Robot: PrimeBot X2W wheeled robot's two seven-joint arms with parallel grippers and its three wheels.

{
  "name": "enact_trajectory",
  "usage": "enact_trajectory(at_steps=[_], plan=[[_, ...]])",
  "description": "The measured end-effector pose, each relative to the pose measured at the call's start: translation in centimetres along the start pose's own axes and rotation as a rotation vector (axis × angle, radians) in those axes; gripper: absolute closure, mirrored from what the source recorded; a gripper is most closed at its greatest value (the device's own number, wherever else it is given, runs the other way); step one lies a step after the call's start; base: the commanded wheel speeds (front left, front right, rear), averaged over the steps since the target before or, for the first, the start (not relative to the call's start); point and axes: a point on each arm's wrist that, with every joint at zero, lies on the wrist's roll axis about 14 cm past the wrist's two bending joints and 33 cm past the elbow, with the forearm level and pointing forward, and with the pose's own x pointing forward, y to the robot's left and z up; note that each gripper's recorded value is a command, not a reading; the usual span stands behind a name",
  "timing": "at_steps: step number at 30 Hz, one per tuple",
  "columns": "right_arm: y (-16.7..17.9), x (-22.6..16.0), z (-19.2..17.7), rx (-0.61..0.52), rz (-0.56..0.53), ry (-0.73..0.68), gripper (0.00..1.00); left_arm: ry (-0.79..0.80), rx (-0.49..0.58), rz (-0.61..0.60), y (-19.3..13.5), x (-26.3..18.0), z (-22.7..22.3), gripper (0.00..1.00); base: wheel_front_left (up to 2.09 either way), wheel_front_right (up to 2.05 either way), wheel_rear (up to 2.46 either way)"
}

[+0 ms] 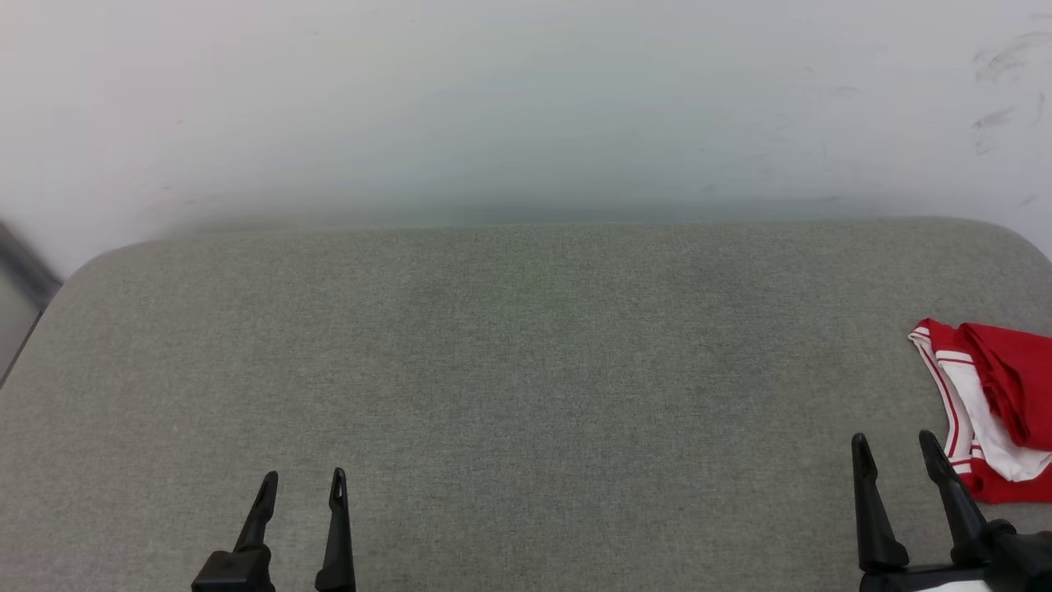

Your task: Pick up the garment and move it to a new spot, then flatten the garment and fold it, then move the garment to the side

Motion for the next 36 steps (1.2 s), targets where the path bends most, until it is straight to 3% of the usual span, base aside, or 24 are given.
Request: enact_trajectory(at_steps=[1, 2, 8, 19, 36], plan=[[0.0, 0.0, 0.0, 0.000, 0.000, 0.001, 0.00, 0.002, 0.002, 0.001, 0.0, 0.0, -0.1, 0.00, 0.00, 0.00, 0.00], [0.0, 0.0, -0.1, 0.001, 0.000, 0.003, 1.00, 0.006, 0.002, 0.001, 0.0, 0.0, -0.2, 1.00, 0.00, 0.00, 0.00], [-0.2, -0.4, -1.7, 0.027, -0.012, 0.058, 1.00, 0.079, -0.023, 0.009, 0.1, -0.6, -2.2, 1.00, 0.00, 0.00, 0.00], [-0.8, -0.1, -2.7, 0.264, -0.070, 0.090, 1.00, 0.128, -0.256, 0.070, 1.1, 0.0, -3.0, 1.00, 0.00, 0.00, 0.00], [-1.4, 0.9, -3.3, 0.541, -0.124, 0.106, 1.00, 0.160, -0.545, 0.110, 1.6, 1.1, -3.3, 1.00, 0.00, 0.00, 0.00]])
